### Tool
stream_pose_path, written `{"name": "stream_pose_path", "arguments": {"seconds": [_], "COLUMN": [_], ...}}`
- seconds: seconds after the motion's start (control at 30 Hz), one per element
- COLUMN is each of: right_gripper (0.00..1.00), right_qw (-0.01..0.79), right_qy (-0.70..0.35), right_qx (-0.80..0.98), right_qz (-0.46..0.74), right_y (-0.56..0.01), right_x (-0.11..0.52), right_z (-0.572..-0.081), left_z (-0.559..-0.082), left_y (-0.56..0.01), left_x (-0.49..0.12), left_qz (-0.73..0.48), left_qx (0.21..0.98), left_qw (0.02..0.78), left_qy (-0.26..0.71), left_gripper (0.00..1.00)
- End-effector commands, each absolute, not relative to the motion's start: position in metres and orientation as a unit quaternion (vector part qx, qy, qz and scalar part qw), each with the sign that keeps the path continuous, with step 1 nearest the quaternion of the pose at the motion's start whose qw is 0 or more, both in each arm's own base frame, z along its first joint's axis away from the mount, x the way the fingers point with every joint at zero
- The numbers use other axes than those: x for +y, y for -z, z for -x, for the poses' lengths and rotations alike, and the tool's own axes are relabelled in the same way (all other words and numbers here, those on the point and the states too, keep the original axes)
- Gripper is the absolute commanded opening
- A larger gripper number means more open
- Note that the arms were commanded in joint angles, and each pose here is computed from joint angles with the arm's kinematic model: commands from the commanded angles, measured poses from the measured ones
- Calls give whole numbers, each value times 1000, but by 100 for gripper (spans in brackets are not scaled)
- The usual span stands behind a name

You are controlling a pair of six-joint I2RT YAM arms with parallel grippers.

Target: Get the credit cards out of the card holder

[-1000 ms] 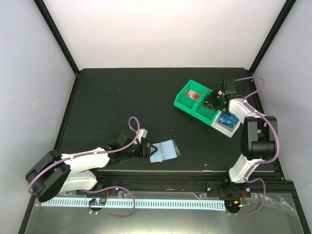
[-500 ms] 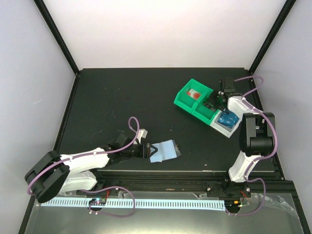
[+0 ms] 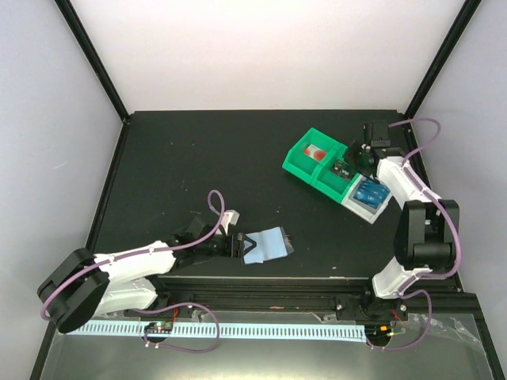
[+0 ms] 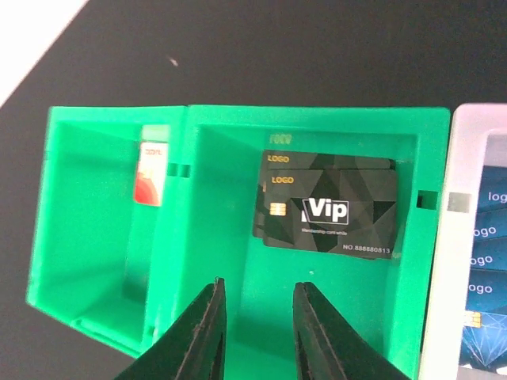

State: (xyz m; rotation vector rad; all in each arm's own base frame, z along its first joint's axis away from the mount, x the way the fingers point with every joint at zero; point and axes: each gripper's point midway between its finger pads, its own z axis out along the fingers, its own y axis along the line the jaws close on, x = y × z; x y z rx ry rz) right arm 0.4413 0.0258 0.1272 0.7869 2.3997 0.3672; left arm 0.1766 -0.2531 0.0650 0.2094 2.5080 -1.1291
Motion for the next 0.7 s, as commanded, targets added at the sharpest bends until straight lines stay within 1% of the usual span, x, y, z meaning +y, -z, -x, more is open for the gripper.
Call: {"name": "stream_pose_path", "arguments": {"seconds": [0.0, 0.1, 0.33, 0.5, 0.67], "right_gripper": [28, 31, 33, 34, 37], "right_qw": [307, 311, 303, 292, 260], "right_qy": [-151, -181, -250, -298, -339], "right_qx": [898, 904, 912, 907, 904], "right_qz": [-276, -231, -122, -53, 23], "right_y": [-149, -158, -166, -161, -142], "right_x": [31, 52, 107, 147, 191], "right_z": [-426, -416, -377, -338, -288], "left_z": [-179, -181, -183, -188, -192], "left_y": [-66, -63, -50, -50, -51], "left_x": [-248, -246, -239, -235, -236], "left_qz": [-63, -53, -23, -8, 5], "left_qx": [896, 900, 908, 910, 908], "left_qw": [195, 194, 190, 200, 204], "left_qy": [394, 387, 372, 362, 365], "left_gripper": [68, 67, 62, 61, 60]}}
